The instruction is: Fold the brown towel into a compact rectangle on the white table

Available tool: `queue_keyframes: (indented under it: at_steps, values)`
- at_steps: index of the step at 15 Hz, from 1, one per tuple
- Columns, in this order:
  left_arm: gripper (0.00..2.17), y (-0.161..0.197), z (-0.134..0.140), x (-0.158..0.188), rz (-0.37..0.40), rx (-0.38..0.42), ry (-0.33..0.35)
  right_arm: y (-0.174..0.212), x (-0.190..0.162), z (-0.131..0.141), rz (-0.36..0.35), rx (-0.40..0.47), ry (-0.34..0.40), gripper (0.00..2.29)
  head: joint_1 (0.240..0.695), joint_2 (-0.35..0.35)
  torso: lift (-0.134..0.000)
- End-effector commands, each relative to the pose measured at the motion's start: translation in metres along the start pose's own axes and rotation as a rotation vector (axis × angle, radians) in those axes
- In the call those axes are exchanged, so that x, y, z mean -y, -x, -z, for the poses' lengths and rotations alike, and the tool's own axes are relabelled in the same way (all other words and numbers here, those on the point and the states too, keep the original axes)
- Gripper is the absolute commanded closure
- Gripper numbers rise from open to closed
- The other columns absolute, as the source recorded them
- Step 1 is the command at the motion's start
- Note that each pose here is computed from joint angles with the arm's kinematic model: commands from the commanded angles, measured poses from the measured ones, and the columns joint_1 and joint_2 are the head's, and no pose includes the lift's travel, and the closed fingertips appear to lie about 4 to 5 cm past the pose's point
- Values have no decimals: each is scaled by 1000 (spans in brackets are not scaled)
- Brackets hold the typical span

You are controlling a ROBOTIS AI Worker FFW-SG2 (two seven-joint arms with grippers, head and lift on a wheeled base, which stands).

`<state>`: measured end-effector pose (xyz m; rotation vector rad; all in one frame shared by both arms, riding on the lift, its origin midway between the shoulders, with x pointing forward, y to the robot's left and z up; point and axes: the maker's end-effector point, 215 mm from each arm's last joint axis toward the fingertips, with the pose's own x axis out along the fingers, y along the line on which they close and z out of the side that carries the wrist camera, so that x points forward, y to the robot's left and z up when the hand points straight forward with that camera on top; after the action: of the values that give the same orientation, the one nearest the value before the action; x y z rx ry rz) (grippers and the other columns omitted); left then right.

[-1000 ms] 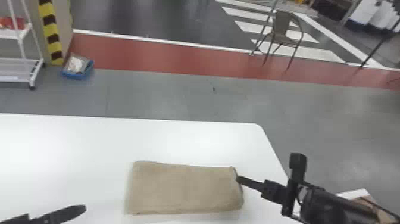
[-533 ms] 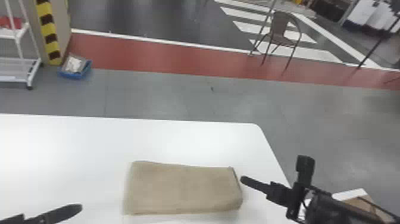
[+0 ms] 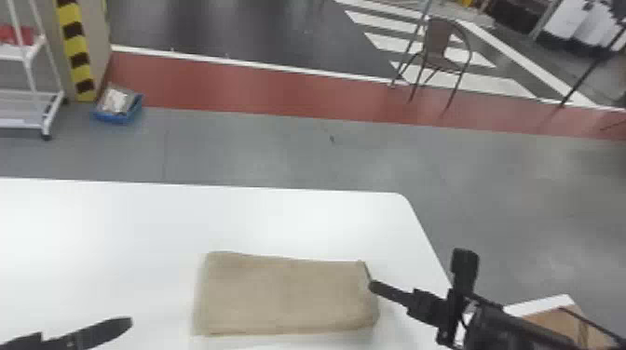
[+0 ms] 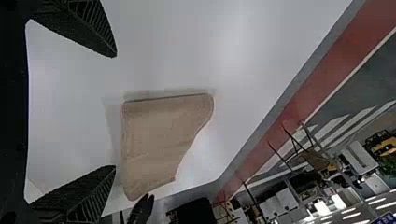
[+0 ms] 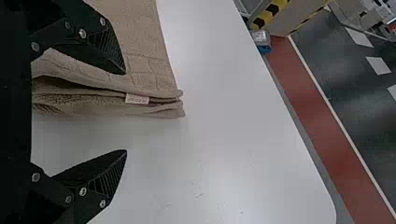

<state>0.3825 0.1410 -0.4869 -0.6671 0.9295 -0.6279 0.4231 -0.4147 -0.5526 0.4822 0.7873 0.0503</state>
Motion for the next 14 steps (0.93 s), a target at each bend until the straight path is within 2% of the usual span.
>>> queue_keyframes:
  at_steps: [1, 5, 12, 14]
  values:
    - [22, -4, 1, 4, 6, 7, -19, -12, -13, 6, -20, -26, 3, 343, 695, -350, 0]
    - [22, -11, -6, 10, 11, 28, -55, -37, -52, 20, -52, -87, 55, 343, 695, -338, 0]
    - [22, -28, -18, 13, 13, 84, -123, -71, -130, 48, -121, -180, 151, 343, 695, -237, 0]
    - [26, -31, -18, 16, 19, 86, -130, -73, -143, 48, -134, -188, 174, 343, 695, -199, 0]
